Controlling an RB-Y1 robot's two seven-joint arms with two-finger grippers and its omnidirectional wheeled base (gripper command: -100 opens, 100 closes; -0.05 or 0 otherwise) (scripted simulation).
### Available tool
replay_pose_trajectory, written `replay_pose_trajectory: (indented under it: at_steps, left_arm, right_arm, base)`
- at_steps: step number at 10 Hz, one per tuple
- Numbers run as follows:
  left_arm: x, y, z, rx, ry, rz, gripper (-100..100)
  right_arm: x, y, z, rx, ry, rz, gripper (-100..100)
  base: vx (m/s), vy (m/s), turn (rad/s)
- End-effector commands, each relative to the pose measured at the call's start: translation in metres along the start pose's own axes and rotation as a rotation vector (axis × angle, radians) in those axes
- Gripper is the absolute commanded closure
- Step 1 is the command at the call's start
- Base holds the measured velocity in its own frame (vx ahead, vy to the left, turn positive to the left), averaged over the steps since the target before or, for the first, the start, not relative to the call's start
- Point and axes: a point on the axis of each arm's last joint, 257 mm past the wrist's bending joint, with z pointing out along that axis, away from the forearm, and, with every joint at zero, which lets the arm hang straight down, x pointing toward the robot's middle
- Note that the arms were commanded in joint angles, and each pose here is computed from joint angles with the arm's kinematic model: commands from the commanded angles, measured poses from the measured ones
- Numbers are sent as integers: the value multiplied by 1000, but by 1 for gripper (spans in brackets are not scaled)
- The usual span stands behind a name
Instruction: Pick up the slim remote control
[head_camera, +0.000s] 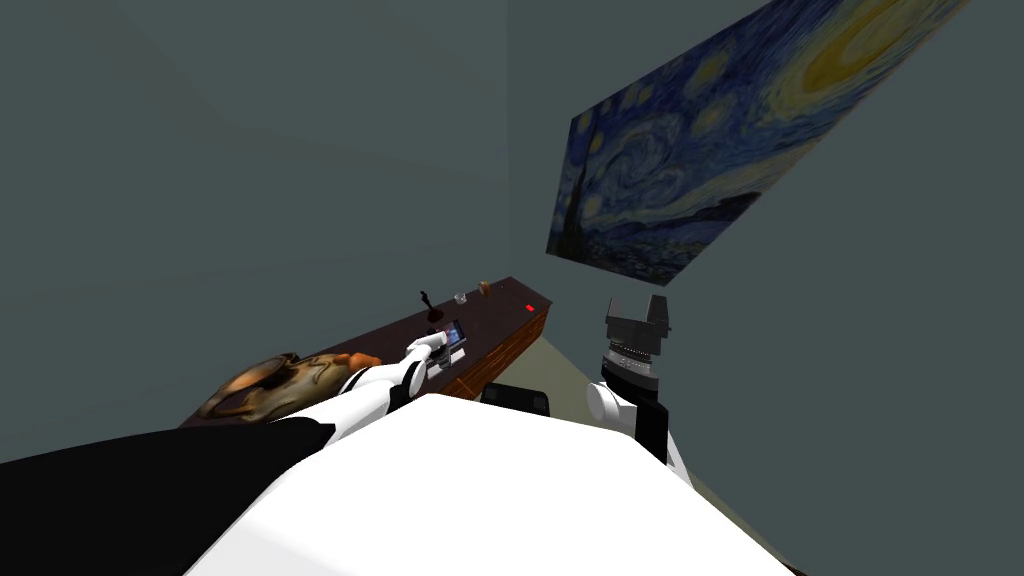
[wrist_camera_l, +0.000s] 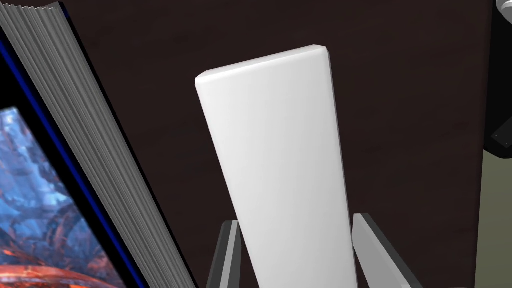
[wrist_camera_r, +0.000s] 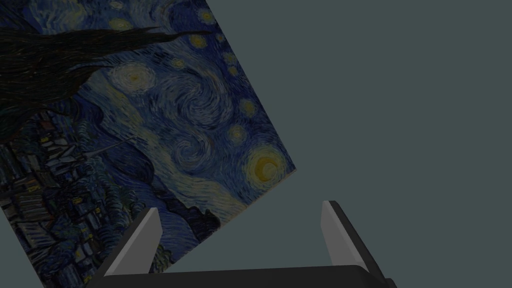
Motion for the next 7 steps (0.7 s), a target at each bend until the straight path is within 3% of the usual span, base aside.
replay_pose_trajectory:
  at_steps: [1, 6, 7]
  left_arm:
    - [0, -3, -5, 1, -1, 2, 100]
    - [-1, -12, -13, 2, 0, 1, 100]
    - [-2, -11, -13, 1, 0, 1, 0]
  right_arm:
    - [0, 0, 0, 0, 0, 0, 0]
    - [0, 0, 0, 0, 0, 0, 0]
    - [0, 0, 0, 0, 0, 0, 0]
  base:
    - [-21, -16, -9]
    - [-18, -14, -4]
    - [0, 0, 0]
